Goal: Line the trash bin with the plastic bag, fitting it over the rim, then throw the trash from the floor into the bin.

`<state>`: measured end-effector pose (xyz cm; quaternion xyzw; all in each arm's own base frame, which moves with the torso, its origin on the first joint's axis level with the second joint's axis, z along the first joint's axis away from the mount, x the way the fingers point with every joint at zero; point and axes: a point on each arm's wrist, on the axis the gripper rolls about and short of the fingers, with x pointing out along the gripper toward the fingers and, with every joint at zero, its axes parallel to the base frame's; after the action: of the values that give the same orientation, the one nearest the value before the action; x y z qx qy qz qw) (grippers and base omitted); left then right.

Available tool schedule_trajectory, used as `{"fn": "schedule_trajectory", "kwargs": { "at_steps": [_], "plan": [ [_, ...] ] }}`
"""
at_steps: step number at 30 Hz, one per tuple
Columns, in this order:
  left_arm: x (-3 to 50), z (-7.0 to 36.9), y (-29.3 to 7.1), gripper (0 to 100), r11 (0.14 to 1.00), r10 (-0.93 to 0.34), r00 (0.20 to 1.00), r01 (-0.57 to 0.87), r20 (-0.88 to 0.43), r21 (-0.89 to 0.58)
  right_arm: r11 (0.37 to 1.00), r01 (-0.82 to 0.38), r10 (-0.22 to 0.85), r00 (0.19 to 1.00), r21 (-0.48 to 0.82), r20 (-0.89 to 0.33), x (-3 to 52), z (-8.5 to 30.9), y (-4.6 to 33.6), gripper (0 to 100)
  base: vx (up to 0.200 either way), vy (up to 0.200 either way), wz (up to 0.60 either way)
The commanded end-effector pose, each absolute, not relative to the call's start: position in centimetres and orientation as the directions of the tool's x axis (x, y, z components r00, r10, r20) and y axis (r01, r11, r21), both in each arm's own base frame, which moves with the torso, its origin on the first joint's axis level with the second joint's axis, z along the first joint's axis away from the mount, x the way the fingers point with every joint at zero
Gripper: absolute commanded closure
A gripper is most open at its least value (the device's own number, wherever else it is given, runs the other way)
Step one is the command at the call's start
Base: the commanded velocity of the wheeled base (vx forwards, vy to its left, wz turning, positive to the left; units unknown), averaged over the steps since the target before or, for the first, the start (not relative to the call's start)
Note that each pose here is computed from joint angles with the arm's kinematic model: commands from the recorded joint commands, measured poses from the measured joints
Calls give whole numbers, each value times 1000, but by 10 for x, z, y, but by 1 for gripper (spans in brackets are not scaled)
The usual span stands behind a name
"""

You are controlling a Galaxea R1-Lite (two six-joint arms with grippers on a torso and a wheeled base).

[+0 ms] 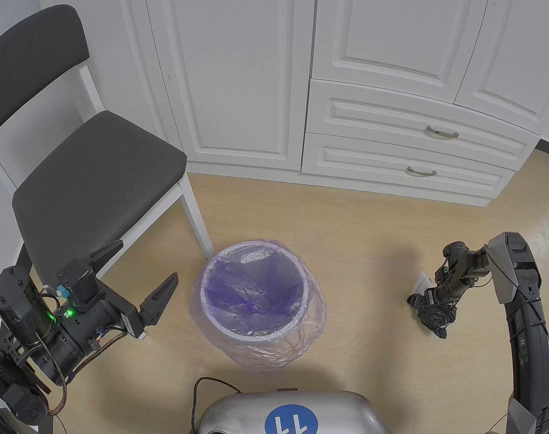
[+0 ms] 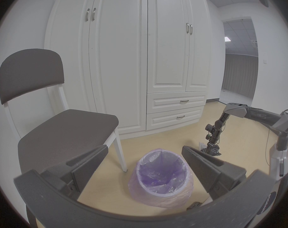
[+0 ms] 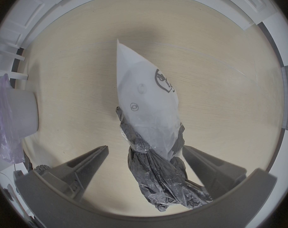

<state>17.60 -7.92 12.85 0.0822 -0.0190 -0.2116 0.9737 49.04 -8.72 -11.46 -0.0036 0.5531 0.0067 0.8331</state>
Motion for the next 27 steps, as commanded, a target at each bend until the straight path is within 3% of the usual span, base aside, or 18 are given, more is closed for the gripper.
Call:
{"fn": "schedule_trajectory", "kwargs": {
  "at_steps": [1, 15, 27],
  "plan": [
    [176, 127, -80, 0, 895, -419, 908, 414, -3, 168, 1000, -19, 8, 390, 1, -921, 491, -114, -86, 100, 0, 0, 0],
    [177, 128, -80, 0, 895, -419, 908, 413, 2, 166, 1000, -29, 4, 404, -9, -915, 492, -109, -87, 100, 0, 0, 0],
    [175, 131, -80, 0, 896, -419, 908, 411, 17, 168, 1000, 8, 10, 488, 16, -873, 501, -59, -80, 100, 0, 0, 0]
  ]
}}
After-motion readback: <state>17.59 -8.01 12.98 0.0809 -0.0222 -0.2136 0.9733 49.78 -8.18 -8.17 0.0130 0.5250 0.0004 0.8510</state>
